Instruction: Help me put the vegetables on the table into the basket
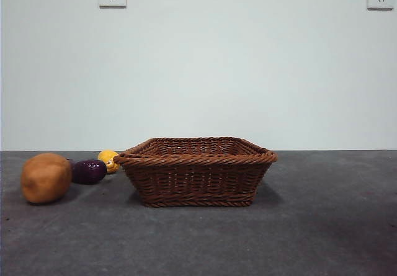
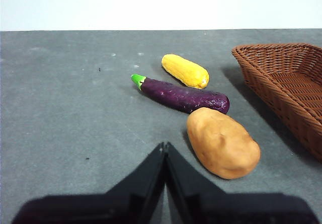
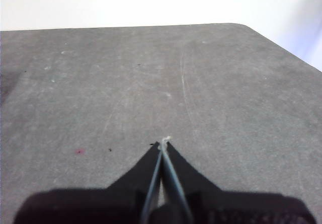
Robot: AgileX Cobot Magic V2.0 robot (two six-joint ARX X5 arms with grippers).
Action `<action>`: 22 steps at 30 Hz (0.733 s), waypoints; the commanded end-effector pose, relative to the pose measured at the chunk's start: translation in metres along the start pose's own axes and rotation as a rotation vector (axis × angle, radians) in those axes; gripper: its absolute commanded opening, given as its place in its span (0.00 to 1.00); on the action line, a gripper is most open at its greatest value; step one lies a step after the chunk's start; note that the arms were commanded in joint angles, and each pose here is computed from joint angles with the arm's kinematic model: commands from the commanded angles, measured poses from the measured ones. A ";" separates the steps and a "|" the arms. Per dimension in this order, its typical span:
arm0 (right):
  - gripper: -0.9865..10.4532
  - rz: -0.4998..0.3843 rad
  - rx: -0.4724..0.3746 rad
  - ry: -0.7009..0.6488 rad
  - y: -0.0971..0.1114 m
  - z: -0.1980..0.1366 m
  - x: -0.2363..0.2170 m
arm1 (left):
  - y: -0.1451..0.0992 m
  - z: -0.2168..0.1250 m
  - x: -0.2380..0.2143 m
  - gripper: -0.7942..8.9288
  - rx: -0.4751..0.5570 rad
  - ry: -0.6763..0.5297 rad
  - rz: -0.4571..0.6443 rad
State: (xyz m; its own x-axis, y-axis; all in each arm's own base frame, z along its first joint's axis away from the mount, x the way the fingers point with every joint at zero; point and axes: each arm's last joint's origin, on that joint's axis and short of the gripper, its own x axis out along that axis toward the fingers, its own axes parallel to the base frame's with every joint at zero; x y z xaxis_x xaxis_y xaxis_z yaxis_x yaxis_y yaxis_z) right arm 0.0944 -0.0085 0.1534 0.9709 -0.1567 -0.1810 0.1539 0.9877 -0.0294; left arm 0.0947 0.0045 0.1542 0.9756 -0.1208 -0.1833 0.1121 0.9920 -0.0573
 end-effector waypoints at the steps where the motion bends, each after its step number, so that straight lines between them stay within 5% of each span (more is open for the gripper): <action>1: 0.09 0.001 0.023 0.002 0.000 -0.002 0.001 | 0.000 -0.003 0.001 0.08 -0.014 0.005 -0.006; 11: 0.09 0.058 0.210 -0.004 0.002 -0.001 0.001 | 0.000 -0.003 0.001 0.08 -0.018 0.003 -0.007; 22: 0.08 0.188 0.339 -0.021 0.005 0.017 -0.005 | -0.003 0.024 -0.008 0.07 -0.210 -0.059 -0.020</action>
State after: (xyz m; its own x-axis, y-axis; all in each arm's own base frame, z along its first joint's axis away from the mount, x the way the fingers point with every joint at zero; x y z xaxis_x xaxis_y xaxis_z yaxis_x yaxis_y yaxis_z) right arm 0.0940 -0.0033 0.1623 0.9863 0.0206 -0.1637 0.0285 0.9560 0.2921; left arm 0.0920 0.0040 0.1742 0.9819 -0.1257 -0.1418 0.0923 0.9708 -0.2214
